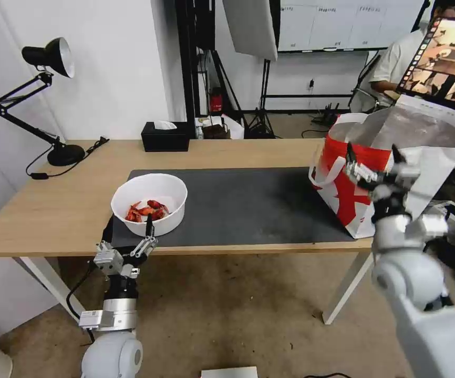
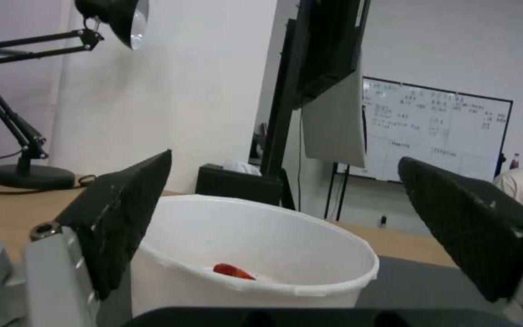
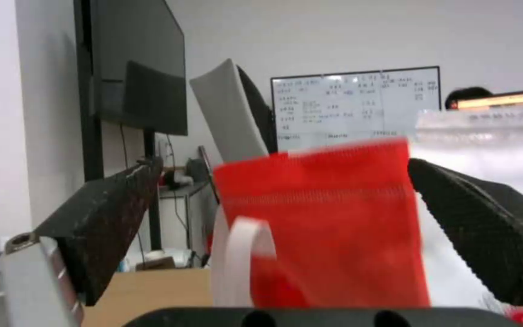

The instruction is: Pick up the trash from the table and place it into the takeout bag.

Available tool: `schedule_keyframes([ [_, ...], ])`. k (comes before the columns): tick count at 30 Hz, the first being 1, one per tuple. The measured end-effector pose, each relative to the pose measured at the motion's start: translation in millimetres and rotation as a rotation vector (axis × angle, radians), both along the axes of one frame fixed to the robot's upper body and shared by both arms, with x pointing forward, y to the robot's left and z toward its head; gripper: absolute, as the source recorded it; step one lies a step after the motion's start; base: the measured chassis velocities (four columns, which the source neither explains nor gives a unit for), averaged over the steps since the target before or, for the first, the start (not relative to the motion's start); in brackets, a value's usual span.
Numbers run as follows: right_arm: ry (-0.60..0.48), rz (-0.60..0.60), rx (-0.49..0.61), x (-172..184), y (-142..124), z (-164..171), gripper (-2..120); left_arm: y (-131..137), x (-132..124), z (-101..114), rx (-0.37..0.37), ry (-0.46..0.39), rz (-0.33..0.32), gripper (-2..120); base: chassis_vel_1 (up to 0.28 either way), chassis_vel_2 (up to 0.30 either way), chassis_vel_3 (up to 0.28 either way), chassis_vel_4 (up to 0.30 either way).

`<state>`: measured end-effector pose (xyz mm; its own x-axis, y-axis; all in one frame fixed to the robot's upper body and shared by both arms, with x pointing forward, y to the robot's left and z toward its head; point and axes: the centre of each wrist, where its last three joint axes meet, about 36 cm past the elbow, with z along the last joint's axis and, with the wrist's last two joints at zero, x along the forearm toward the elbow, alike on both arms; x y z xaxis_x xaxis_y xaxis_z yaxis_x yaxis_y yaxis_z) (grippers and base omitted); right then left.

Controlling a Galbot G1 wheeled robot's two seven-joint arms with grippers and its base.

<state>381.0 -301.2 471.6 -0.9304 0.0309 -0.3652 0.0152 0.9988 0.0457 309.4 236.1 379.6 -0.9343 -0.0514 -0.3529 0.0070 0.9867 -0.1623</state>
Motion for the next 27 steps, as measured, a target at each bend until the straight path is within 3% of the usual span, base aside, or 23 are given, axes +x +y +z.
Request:
schedule_keyframes([
  [7,0.021,-0.012,0.017,-20.6,5.8,-25.8,100,0.5,-0.1,-1.0,0.004,0.003,-0.001,100,0.000,0.000,0.000,0.000],
  [14,0.066,-0.013,0.060,-43.4,30.9,-53.2,100,1.6,-0.6,-1.2,0.011,0.005,-0.001,100,0.000,0.000,0.000,0.000],
  [27,0.118,0.010,0.055,-66.2,47.6,-79.5,100,3.0,-2.4,-2.3,0.013,0.009,0.003,100,0.000,0.000,0.000,0.000],
])
